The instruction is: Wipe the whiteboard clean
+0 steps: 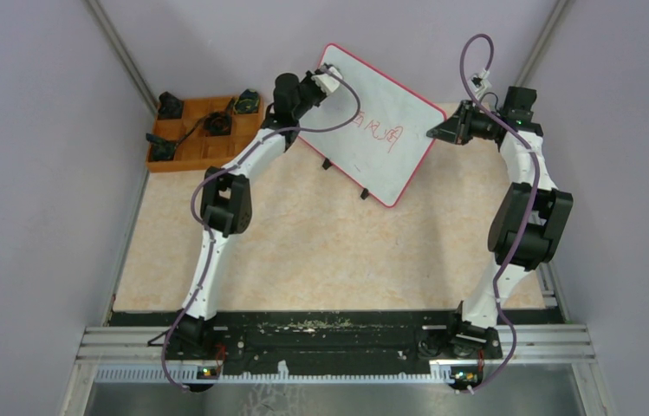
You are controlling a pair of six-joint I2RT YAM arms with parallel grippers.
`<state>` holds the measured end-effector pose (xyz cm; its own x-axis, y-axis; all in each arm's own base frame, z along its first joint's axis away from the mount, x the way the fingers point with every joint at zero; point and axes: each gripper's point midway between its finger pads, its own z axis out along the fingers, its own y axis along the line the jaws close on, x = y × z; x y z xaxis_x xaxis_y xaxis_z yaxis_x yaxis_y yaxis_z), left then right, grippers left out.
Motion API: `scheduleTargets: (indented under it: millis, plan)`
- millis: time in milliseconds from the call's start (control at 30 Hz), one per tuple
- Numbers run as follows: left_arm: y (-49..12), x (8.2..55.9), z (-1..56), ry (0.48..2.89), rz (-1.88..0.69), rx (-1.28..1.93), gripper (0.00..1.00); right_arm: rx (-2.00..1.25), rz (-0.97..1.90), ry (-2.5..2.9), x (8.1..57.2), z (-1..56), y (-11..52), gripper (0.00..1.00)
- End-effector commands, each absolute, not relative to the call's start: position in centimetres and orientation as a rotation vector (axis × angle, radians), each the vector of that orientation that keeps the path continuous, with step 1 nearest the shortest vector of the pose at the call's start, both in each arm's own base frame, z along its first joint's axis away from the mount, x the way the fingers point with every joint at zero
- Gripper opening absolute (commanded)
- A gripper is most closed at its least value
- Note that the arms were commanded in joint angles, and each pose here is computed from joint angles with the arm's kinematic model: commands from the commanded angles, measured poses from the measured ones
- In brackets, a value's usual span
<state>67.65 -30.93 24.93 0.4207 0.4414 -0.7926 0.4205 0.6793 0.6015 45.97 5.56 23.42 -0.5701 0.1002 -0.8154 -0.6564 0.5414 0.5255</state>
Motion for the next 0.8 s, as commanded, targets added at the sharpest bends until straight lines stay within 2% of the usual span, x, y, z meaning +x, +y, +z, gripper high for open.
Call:
scheduleTargets:
  millis: [0, 267, 500, 767]
  plan:
    - [-30.6, 67.9, 26.2, 1.153, 0.02, 0.858, 0.0, -0.58, 1.085, 1.816, 45.3, 26.2, 7.0, 0.0]
    - [-33.5, 65.0, 23.7, 1.23, -0.145, 0.956, 0.0, -0.579, 1.086, 1.813, 45.4, 26.2, 7.0, 0.0]
    - [-35.7, 60.3, 22.7, 1.42, -0.514, 0.962, 0.0, -0.585, 1.092, 1.808, 45.3, 26.5, 7.1, 0.0]
    - [-37.6, 56.2, 23.8, 1.506, -0.841, 0.918, 0.0, -0.59, 1.1, 1.802, 45.3, 26.5, 7.4, 0.0]
